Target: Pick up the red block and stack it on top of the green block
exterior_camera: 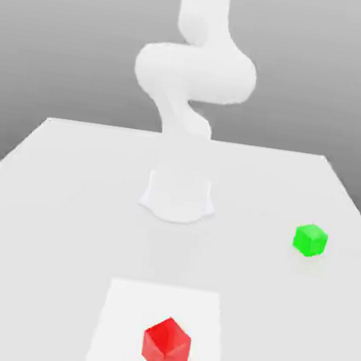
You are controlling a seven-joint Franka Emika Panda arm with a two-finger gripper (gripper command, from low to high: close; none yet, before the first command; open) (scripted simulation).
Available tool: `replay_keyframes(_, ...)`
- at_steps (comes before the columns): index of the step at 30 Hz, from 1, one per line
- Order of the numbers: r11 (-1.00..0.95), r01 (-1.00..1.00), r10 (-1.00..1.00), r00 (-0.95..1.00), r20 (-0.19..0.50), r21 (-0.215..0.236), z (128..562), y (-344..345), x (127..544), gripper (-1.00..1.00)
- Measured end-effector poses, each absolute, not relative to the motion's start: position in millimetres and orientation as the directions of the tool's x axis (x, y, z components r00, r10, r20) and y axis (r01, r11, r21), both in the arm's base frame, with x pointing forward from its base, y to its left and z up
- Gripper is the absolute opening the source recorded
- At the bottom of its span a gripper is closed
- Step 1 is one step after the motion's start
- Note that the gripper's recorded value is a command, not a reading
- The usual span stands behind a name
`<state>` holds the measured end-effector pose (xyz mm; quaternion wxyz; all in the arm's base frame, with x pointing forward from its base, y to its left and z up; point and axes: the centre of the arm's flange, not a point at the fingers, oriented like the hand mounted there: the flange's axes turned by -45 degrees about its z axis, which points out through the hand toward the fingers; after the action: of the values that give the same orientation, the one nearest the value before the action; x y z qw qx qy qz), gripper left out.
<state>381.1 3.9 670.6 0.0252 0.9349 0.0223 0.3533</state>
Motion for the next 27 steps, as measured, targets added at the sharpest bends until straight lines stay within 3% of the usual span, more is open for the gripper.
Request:
replay_keyframes(6,-0.969,0.157,0.231,0.846,0.481,0.189,560.2,6.8,447.3,0.0)
replay_keyframes(12,-0.919,0.33,0.383,0.879,0.286,0.218,442.5,4.6,481.5,0.0)
replay_keyframes(16,-0.874,0.45,0.478,0.862,0.166,0.184,363.4,3.9,487.1,0.0)
replay_keyframes(21,-0.804,0.588,0.593,0.803,0.05,0.089,269.0,7.6,476.2,0.0)
replay_keyframes(24,-0.759,0.651,0.651,0.759,0.009,0.019,218.3,12.1,463.4,0.0)
replay_keyframes(27,-0.749,0.663,0.663,0.749,0.003,0.002,179.2,12.9,461.4,0.0)
